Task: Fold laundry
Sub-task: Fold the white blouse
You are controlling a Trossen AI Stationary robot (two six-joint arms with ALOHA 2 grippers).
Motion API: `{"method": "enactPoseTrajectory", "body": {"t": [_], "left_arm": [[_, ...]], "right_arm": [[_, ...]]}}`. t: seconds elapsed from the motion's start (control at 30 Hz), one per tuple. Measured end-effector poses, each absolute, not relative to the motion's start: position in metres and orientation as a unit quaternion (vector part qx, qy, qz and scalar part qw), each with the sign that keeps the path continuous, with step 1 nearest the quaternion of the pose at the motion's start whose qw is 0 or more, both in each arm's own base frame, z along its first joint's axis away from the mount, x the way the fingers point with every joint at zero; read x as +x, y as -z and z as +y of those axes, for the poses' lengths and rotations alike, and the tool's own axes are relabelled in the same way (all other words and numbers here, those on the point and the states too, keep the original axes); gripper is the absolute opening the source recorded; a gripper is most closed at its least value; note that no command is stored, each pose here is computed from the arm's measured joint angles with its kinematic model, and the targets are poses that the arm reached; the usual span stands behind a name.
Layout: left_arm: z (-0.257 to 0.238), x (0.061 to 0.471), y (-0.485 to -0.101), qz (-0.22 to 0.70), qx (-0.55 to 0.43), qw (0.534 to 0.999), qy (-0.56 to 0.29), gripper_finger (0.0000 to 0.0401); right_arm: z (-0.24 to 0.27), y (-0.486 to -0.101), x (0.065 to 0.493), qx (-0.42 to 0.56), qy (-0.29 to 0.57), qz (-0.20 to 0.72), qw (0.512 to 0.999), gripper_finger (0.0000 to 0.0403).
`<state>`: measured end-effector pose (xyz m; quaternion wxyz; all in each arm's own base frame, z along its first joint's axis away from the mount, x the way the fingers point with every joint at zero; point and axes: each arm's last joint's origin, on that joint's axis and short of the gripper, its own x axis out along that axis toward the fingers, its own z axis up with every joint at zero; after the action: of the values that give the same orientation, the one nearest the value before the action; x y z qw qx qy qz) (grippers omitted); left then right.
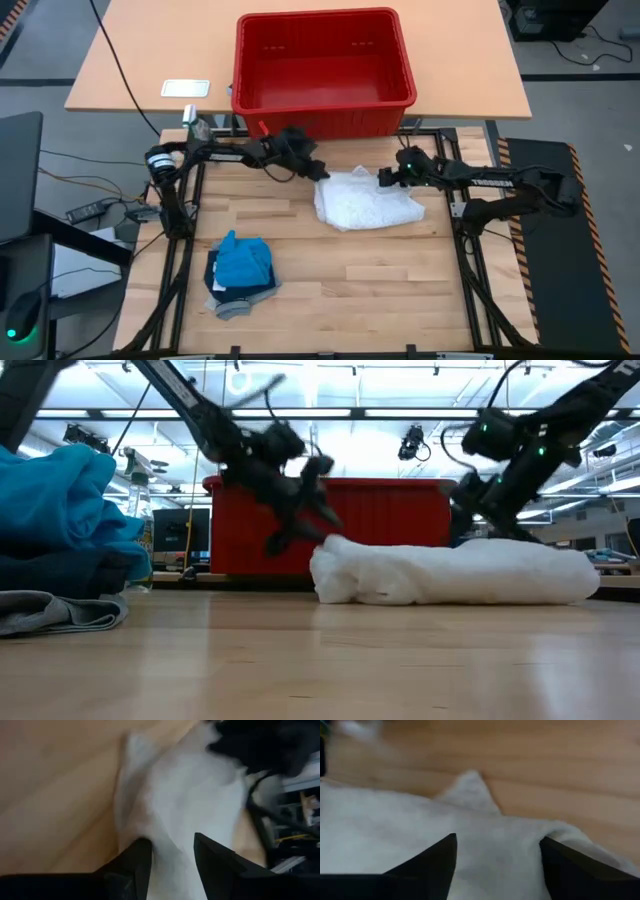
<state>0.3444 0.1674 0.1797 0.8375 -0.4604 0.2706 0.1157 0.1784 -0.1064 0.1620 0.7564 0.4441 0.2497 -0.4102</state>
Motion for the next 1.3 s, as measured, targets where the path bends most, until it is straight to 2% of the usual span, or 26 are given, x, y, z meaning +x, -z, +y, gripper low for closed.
{"method": "enactPoseTrajectory", "body": {"t": [0.13,0.3,0.4,0.53,0.67,0.8,0.93,1.1,1.3], "left_arm": [[0.167,0.334,-0.22,0.218,-0.432,0.869,-0.101,0.0152],[0.151,0.33,-0.248,0.198,-0.379,0.902,-0.068,0.0153],[0.143,0.333,-0.247,0.206,-0.37,0.904,-0.064,0.0153],[0.131,0.34,-0.243,0.212,-0.361,0.906,-0.063,0.0153],[0.111,0.351,-0.234,0.232,-0.333,0.912,-0.066,0.0153],[0.09,0.363,-0.219,0.256,-0.302,0.916,-0.069,0.0153],[0.072,0.372,-0.21,0.269,-0.292,0.917,-0.046,0.0153],[0.062,0.374,-0.201,0.294,-0.268,0.917,-0.031,0.0153],[0.06,0.369,-0.21,0.294,-0.269,0.917,-0.015,0.0153]], "right_arm": [[-0.106,-0.186,0.178,0.432,0.394,0.207,0.784,0.028],[-0.103,-0.203,0.172,0.405,0.397,0.2,0.799,0.0272],[-0.101,-0.204,0.166,0.382,0.429,0.219,0.788,0.0265],[-0.097,-0.195,0.156,0.388,0.461,0.276,0.749,0.0256],[-0.088,-0.184,0.152,0.427,0.426,0.351,0.717,0.0246],[-0.079,-0.189,0.158,0.412,0.413,0.353,0.732,0.0233],[-0.077,-0.218,0.167,0.378,0.455,0.307,0.746,0.0215],[-0.07,-0.255,0.18,0.371,0.455,0.257,0.768,0.0194],[-0.052,-0.266,0.194,0.369,0.432,0.289,0.77,0.0175]]}}
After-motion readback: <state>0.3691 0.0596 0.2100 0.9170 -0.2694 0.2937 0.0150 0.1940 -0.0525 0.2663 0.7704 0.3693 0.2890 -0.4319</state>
